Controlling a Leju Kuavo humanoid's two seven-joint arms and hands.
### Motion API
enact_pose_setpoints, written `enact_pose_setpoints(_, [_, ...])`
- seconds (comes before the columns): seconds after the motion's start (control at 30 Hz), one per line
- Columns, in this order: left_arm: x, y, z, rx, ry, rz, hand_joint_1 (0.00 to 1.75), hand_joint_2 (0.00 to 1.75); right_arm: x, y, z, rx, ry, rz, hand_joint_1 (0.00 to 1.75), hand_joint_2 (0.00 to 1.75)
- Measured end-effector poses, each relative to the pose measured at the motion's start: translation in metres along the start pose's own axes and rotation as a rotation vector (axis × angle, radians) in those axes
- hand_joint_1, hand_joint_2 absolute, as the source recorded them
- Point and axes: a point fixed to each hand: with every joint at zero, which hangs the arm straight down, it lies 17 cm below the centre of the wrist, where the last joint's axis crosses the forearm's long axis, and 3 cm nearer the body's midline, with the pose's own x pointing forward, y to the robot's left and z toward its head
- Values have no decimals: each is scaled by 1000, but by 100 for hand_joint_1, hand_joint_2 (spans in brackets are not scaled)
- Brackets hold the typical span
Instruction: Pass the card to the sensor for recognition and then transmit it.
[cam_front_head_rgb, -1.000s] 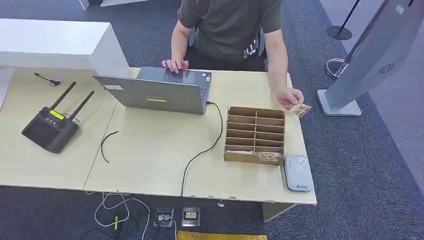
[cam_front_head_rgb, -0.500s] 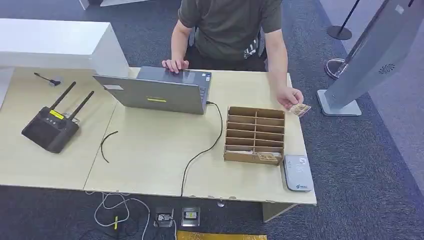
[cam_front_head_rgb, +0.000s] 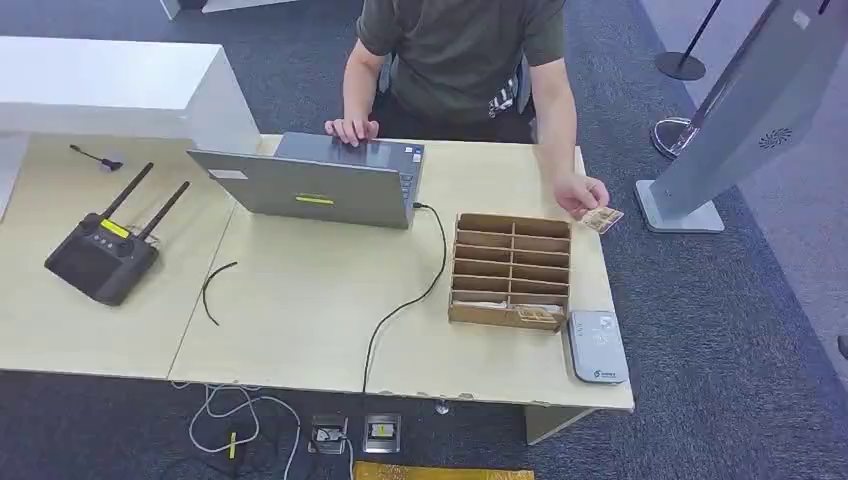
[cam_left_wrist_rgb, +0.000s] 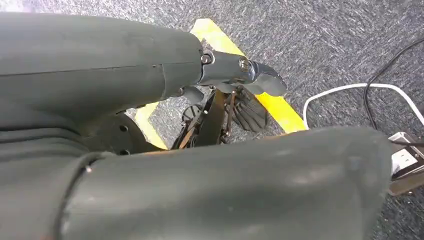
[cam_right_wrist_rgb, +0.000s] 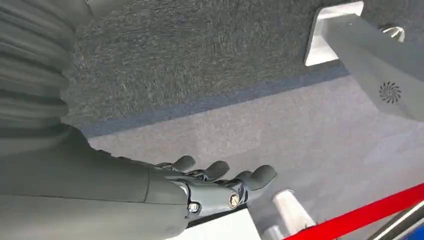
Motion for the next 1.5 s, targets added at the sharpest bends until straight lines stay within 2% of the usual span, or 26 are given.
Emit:
enact_pose_setpoints(0.3, [4,1,0,5,-20,-20,0,0,89,24,14,82,-175,120,0,175])
enact_pose_setpoints(0.5, [6,2,-1,4,-33,-48,0,0,158,31,36,107,-319,175,0,175])
enact_pose_setpoints(0.83, [6,2,-1,-11,-40,-86,0,0,246,35,80,117,-509,313,0,175])
enact_pose_setpoints(1.5, [16,-4,0,-67,-100,-234,0,0,337,52,161,75,-723,697,0,175])
